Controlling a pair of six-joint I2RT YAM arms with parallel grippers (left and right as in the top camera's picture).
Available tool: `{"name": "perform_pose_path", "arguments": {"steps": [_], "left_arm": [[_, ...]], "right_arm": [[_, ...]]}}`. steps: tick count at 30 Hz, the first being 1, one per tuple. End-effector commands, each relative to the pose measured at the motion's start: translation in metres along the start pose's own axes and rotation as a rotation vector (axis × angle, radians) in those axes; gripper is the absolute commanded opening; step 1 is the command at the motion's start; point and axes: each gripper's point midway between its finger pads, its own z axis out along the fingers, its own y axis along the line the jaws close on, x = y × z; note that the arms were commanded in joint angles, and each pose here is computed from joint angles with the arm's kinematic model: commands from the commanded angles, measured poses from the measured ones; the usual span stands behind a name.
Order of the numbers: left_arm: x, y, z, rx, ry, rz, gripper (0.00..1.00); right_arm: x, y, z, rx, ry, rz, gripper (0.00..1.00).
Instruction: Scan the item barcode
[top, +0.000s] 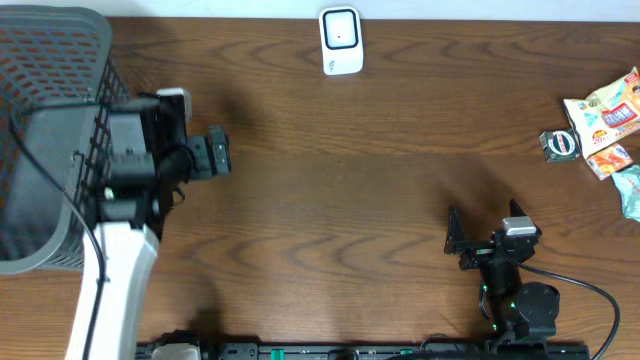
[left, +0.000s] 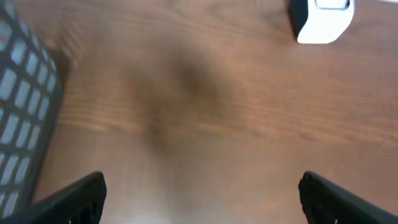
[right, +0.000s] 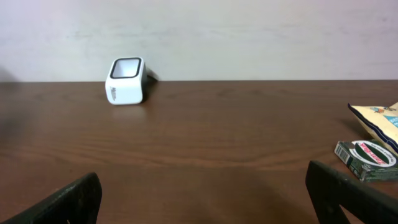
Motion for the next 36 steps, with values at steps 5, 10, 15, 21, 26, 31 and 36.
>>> {"name": "perform_pose_path", "arguments": {"steps": [5, 10, 15, 21, 26, 31, 36], "left_arm": [[0.037, 0.004, -0.017, 0.007, -0.217, 0.044, 0.98], [0.058, 0.004, -0.038, 0.023, -0.385, 0.065, 0.98], [0.074, 0.004, -0.052, 0.033, -0.499, 0.079, 0.98], [0.084, 0.006, -0.052, 0.031, -0.554, 0.083, 0.98], [0.088, 0.007, -0.044, 0.041, -0.643, 0.093, 0.98], [0.099, 0.010, -0.035, 0.046, -0.665, 0.088, 0.98], [0.096, 0.009, -0.039, 0.046, -0.687, 0.091, 0.98]], "right_arm": [[0.000, -0.001, 0.000, 0.003, -0.002, 0.015, 0.99], [0.000, -0.001, 0.000, 0.003, -0.002, 0.015, 0.99], [0.000, -0.001, 0.000, 0.003, -0.002, 0.014, 0.99], [0.000, -0.001, 0.000, 0.003, -0.002, 0.014, 0.99], [0.000, -0.001, 0.000, 0.003, -0.002, 0.014, 0.99], [0.000, -0.001, 0.000, 0.003, -0.002, 0.015, 0.99], [0.000, -0.001, 0.000, 0.003, -0.002, 0.014, 0.99]]}}
